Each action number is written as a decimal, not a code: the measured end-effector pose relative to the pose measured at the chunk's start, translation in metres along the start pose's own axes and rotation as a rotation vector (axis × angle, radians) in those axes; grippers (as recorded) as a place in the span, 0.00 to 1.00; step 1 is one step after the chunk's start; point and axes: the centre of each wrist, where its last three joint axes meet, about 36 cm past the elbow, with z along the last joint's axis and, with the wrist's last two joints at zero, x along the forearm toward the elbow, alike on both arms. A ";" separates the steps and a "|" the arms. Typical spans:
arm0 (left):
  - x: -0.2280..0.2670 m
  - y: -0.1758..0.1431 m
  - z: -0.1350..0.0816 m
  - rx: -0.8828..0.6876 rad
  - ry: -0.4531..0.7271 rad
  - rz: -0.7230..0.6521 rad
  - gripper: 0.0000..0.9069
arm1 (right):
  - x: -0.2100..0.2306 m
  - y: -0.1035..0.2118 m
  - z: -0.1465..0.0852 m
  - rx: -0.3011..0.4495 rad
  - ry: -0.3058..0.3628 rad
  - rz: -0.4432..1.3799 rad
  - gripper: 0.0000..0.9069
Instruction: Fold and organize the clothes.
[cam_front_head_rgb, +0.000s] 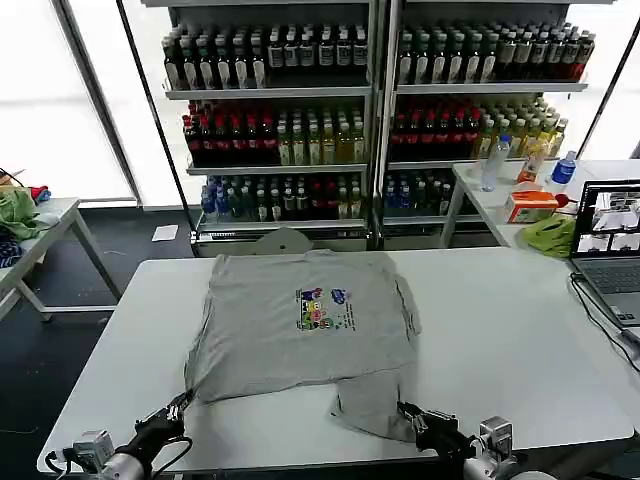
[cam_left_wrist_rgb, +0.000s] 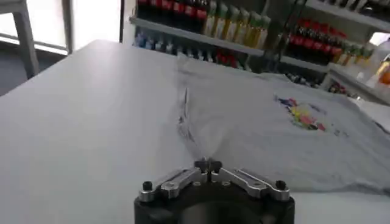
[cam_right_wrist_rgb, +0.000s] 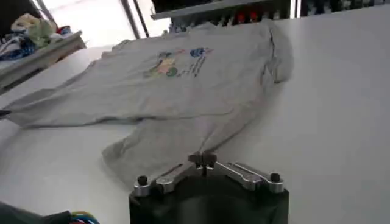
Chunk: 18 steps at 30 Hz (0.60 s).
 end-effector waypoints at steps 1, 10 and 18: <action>0.001 0.000 -0.003 -0.004 -0.008 0.002 0.00 | 0.001 0.001 -0.001 0.001 -0.008 -0.002 0.00; 0.001 0.001 -0.020 -0.016 -0.052 0.004 0.00 | 0.003 0.003 -0.011 0.013 -0.104 -0.026 0.00; -0.015 0.001 -0.036 -0.039 -0.075 0.017 0.00 | -0.009 0.004 -0.022 0.022 -0.184 -0.010 0.00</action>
